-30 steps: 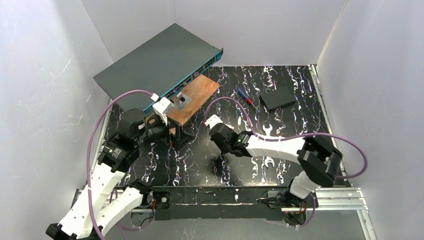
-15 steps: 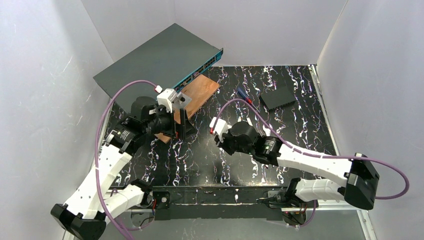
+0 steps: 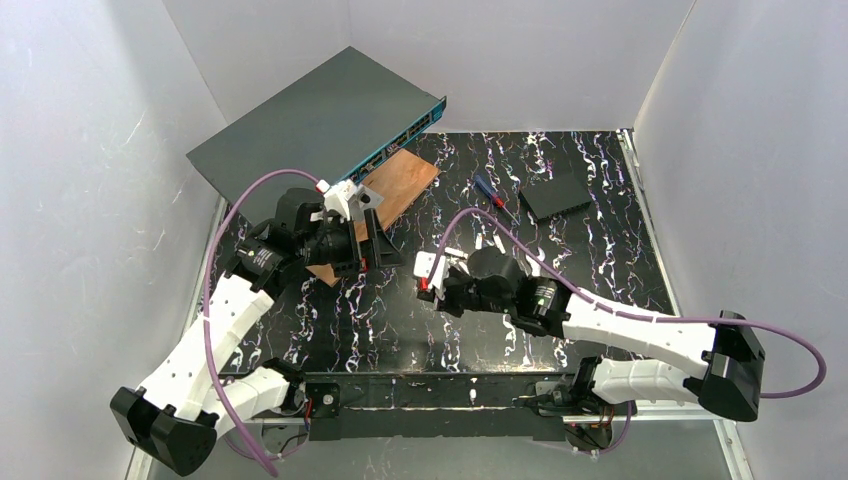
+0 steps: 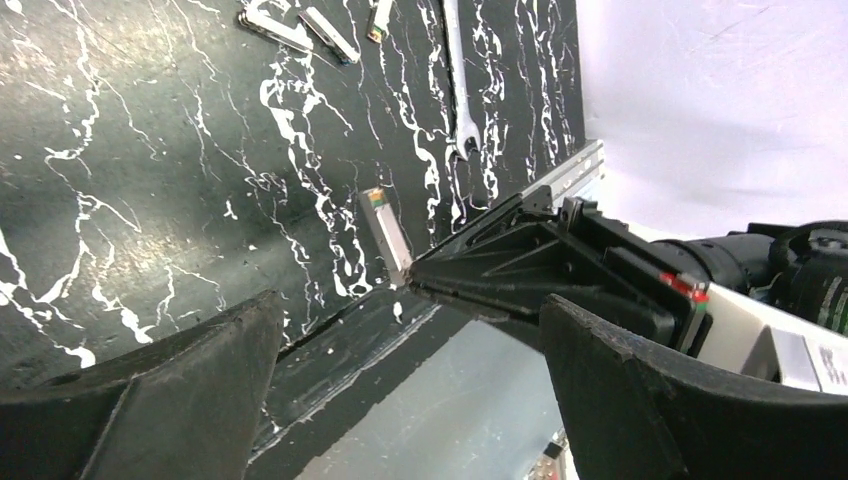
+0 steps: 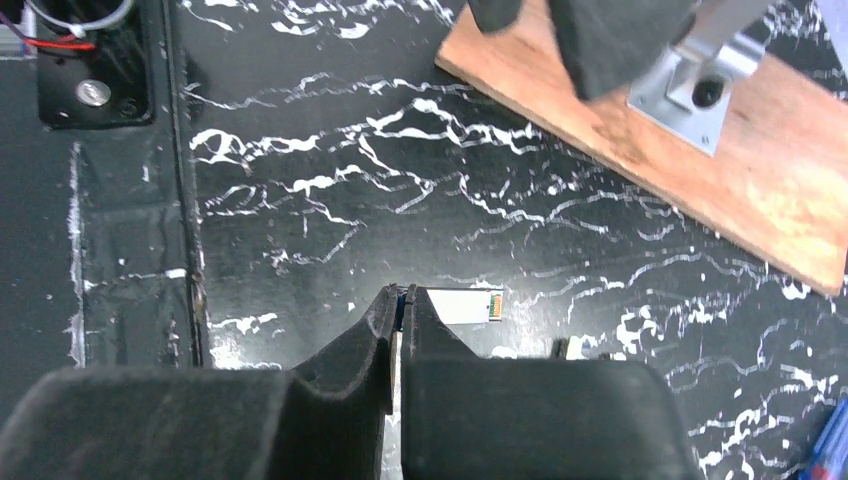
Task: Insert the plug into the switch port
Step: Pick up the connector from the center of the board.
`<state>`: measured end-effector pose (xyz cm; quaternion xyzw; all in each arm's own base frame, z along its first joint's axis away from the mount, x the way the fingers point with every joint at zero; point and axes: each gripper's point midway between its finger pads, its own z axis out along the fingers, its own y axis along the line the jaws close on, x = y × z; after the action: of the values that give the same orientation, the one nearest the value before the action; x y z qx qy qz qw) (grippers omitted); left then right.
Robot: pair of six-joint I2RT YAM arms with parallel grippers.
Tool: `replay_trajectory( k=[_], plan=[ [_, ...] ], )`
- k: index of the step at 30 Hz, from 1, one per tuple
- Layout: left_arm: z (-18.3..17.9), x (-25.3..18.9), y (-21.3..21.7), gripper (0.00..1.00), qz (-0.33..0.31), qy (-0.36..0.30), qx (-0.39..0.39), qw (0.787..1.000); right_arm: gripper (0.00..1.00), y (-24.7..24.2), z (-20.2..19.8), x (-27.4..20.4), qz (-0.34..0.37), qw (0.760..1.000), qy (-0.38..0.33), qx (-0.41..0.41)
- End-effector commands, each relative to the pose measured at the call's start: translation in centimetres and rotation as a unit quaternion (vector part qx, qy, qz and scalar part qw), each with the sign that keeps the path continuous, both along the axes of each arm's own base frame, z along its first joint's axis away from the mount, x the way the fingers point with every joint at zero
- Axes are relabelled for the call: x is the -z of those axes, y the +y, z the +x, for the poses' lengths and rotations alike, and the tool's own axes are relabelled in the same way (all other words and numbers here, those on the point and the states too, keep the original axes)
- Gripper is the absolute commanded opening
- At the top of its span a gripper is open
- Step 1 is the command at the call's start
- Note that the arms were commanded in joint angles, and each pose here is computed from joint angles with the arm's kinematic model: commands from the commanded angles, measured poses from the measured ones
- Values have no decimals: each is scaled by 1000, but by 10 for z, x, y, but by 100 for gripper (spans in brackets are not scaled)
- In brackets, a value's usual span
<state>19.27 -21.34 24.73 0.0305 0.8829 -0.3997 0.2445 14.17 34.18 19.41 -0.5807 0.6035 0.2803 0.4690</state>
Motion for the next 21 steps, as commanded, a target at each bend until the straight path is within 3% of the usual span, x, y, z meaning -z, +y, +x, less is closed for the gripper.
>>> replay_trajectory(
  k=[1,10,14,18,21],
  plan=[
    [-7,-10,-8,98,-33,31,2,999,1,25,-12,-54,74,995,-54,-44],
    [-4,-4,-22,97,-57,71,9,996,1,42,-31,-78,97,987,-103,-76],
    [-3,1,-28,88,-66,85,14,994,1,44,-30,-90,106,983,-125,-78],
    [-3,4,-33,71,-69,96,22,993,1,44,-28,-99,113,981,-143,-73],
    [-4,7,-35,67,-69,101,22,992,1,43,-24,-106,124,978,-158,-63]
  ],
)
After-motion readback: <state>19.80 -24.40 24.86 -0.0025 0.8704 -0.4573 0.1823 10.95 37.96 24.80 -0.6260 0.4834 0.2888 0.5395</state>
